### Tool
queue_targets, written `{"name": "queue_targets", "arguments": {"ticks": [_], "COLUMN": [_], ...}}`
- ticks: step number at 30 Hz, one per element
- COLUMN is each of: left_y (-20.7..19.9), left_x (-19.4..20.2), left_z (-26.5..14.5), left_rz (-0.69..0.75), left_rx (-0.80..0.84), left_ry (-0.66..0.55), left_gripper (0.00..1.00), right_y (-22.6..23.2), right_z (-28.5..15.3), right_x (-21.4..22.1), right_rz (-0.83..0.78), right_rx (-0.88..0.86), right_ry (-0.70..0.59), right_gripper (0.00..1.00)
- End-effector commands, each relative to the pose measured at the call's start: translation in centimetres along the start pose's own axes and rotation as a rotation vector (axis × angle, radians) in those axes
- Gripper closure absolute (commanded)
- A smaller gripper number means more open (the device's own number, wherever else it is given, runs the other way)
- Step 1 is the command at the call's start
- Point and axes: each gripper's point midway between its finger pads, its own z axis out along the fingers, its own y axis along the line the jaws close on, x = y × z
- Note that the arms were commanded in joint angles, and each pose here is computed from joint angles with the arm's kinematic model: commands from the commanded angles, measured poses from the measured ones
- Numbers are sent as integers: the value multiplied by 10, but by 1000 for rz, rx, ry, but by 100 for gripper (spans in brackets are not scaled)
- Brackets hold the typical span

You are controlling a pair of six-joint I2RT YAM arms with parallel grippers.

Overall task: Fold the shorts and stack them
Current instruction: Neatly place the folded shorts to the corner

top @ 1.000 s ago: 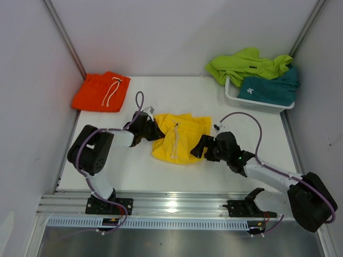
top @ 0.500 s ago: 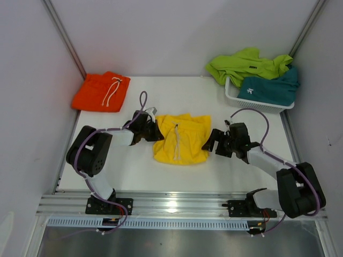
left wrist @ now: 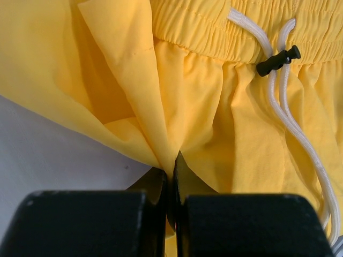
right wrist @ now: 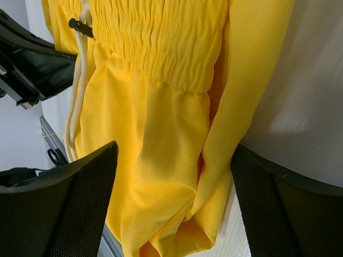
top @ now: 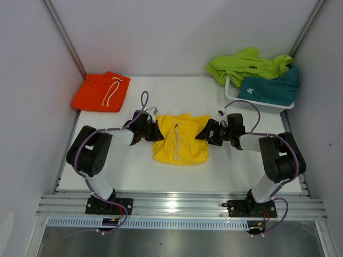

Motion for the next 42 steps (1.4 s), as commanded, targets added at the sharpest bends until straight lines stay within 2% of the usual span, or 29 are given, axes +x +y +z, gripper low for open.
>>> {"name": "queue_targets", "arguments": {"ticks": [1,4,5,7,8,13,14,17,22,23,25,26,28,29,35,36,37,38,40,41,42], "left_y": [8,11,10,12,12,16,16,14,6,2,9,4,13,10,52,50,56,66,68,83,79], "left_x": [4,2,2,0,-2,-9,-10,-18,-53,-71,-74,-98,-101,-119,-160,-178,-179,-185,-205,-202,-230], "left_z": [-1,-1,-1,-2,-3,-6,-6,-7,-15,-20,-19,-23,-25,-28,-42,-48,-50,-54,-61,-57,-66], "left_rz": [30,24,26,23,25,26,20,-2,-6,3,15,28,21,22,-39,-32,-36,-41,-31,-50,-23], "left_rx": [-17,-22,-21,-33,-41,-71,-76,-87,-123,-147,-189,-207,-240,-240,-283,-276,-286,-303,-296,-312,-307], "left_ry": [25,25,23,21,17,-4,-1,-8,-62,-78,-48,-89,-67,-98,-82,-114,-104,-116,-142,-116,-165], "left_gripper": [100,100,100,100,100,100,100,100,100,100,100,100,100,100,100,100,100,100,100,100,100], "right_y": [-6,-18,-19,-26,-28,-24,-23,-11,23,27,43,48,71,72,127,124,129,150,147,168,159], "right_z": [11,17,19,21,22,21,20,21,33,36,48,53,61,69,107,120,128,133,156,160,178], "right_x": [-5,-4,-6,-5,-6,-6,-8,-17,-49,-53,-68,-74,-93,-94,-132,-131,-132,-145,-143,-155,-150], "right_rz": [-19,-10,-15,-14,-23,-30,-34,-66,-95,-94,-97,-98,-115,-105,-112,-81,-73,-75,-52,-70,-40], "right_rx": [11,62,71,112,128,132,140,153,122,115,84,73,35,31,-89,-94,-111,-157,-173,-223,-217], "right_ry": [-12,-7,-10,-4,-10,-11,-17,-37,-85,-88,-92,-95,-122,-116,-166,-155,-153,-178,-159,-186,-170], "right_gripper": [15,19,26,33,45,73,82,93,99,100,100,100,100,100,100,100,100,100,100,100,100]}}
